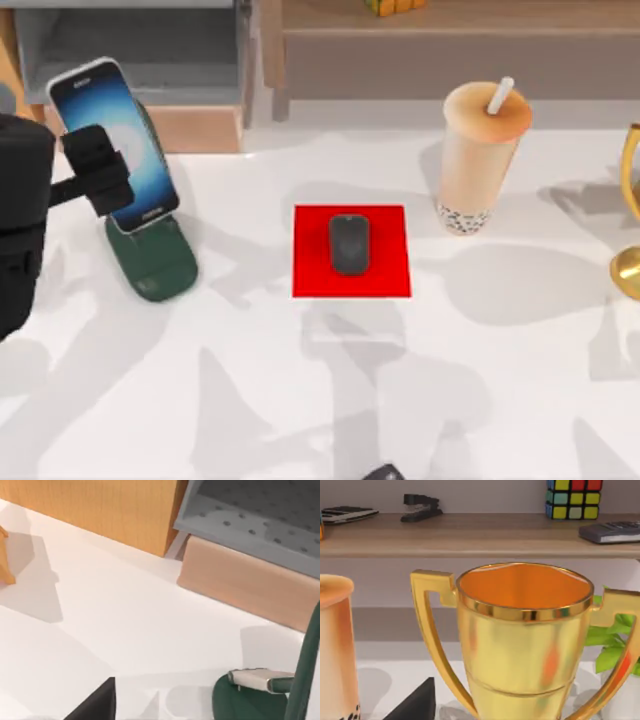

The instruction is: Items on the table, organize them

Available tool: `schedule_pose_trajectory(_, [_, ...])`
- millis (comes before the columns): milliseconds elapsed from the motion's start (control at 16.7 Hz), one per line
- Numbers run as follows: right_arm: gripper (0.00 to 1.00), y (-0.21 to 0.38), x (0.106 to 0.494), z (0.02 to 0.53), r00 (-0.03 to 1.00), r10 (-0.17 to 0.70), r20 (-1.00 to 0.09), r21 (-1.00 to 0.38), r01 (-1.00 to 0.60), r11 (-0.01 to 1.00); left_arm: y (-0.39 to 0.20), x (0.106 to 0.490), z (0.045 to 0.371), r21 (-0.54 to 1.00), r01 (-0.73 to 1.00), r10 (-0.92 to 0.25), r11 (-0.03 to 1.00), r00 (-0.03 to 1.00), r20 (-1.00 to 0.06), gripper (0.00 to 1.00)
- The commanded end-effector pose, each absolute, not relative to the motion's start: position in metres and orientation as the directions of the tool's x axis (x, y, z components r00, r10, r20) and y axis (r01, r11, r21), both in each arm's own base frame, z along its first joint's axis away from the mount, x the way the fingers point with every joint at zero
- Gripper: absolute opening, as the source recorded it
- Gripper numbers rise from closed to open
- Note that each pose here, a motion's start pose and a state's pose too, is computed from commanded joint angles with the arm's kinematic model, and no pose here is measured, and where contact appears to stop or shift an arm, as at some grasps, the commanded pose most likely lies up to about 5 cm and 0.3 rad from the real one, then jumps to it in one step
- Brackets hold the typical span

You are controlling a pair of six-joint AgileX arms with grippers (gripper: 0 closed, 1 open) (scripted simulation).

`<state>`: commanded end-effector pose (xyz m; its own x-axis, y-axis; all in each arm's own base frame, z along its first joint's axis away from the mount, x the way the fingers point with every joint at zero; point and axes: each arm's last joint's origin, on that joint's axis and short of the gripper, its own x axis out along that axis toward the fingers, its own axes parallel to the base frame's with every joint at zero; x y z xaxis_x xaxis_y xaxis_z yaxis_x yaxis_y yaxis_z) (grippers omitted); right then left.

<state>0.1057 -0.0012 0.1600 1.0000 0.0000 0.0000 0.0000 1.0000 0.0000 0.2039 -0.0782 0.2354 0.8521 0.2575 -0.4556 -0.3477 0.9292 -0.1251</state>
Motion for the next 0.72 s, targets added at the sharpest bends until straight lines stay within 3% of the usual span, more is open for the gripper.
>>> schedule_pose_trajectory(180, [1.0,-0.001,0.106,0.16,1.0,0.0,0.0,0.0,0.0,1.0,-0.044,0.169,0.231,-0.169,-0.258,0.178,0.951,0.907,-0.381,1.0])
schedule_pose_trajectory(360, [1.0,-0.001,0.106,0.16,1.0,0.0,0.0,0.0,0.0,1.0,-0.021,0.133,0.217,-0.178,-0.151,0.107,0.972,0.966,-0.235,1.0])
schedule_pose_trajectory(720, [1.0,-0.001,0.106,0.16,1.0,0.0,0.0,0.0,0.0,1.0,-0.003,0.107,0.17,-0.04,-0.017,0.016,0.999,0.999,-0.027,1.0])
